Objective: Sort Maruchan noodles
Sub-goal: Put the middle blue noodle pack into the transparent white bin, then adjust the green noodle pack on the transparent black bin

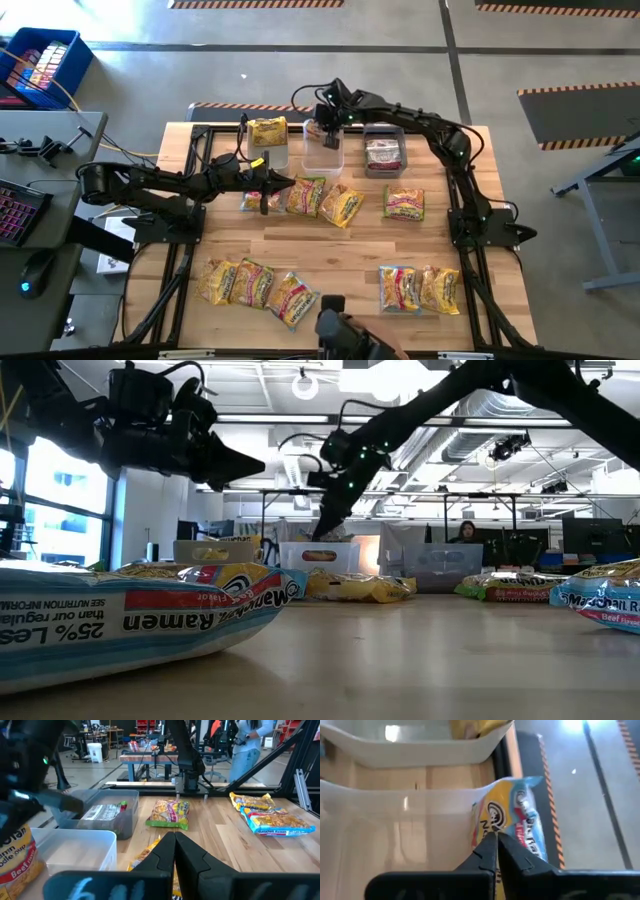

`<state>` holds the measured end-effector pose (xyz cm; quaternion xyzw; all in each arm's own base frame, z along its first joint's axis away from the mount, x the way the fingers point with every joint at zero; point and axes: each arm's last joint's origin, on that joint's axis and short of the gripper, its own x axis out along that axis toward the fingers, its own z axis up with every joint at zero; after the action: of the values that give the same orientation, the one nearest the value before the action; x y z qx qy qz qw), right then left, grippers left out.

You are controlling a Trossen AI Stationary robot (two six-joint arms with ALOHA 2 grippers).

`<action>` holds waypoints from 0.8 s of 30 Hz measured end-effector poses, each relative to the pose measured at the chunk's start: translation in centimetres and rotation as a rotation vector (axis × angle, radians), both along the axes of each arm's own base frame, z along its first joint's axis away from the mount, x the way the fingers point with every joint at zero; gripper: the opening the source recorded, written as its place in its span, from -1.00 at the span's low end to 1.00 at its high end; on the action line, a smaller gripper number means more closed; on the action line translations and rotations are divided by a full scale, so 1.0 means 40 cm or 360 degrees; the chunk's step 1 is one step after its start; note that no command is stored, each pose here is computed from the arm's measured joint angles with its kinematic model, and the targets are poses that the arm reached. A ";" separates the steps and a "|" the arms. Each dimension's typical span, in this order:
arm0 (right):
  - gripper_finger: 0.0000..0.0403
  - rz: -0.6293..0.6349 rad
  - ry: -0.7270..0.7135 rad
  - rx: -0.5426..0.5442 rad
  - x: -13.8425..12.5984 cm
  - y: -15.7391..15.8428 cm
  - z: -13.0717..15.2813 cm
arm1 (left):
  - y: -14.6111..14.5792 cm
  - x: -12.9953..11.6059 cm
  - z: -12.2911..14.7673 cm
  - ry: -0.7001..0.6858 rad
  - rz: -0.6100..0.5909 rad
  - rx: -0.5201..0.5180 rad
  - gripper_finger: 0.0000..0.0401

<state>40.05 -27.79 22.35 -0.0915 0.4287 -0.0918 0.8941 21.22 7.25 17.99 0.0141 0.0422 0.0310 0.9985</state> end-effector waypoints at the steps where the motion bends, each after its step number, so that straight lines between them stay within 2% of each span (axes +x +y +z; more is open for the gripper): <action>1: -1.00 0.0002 -0.0018 -0.0012 -0.002 0.003 0.014 | 0.000 0.000 0.000 0.0000 0.0000 0.0000 -1.00; 4: -1.00 0.0002 -0.0072 -0.0040 -0.014 0.016 0.067 | 0.000 0.000 -0.001 0.0005 0.0001 -0.0002 -1.00; 9: -1.00 -0.0057 -0.0097 0.0017 -0.046 0.051 0.132 | 0.004 -0.002 -0.008 0.0048 0.0016 -0.0018 -1.00; 14: -1.00 -0.0135 -0.0135 -0.0102 -0.069 0.112 0.108 | 0.015 -0.007 -0.013 0.0084 0.0054 -0.0029 -1.00; 18: -1.00 -0.0213 -0.0360 -0.0124 -0.107 0.172 0.079 | 0.021 -0.009 -0.013 0.0083 0.0073 -0.0046 -1.00; 24: -1.00 -0.0245 -0.0700 -0.0063 -0.184 0.282 0.063 | 0.022 -0.007 -0.011 0.0082 0.0072 -0.0041 -1.00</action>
<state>32.68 -16.50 24.88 -0.0539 0.2274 -0.1858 0.9544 20.93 8.12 17.55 0.0010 0.0687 0.0526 0.9963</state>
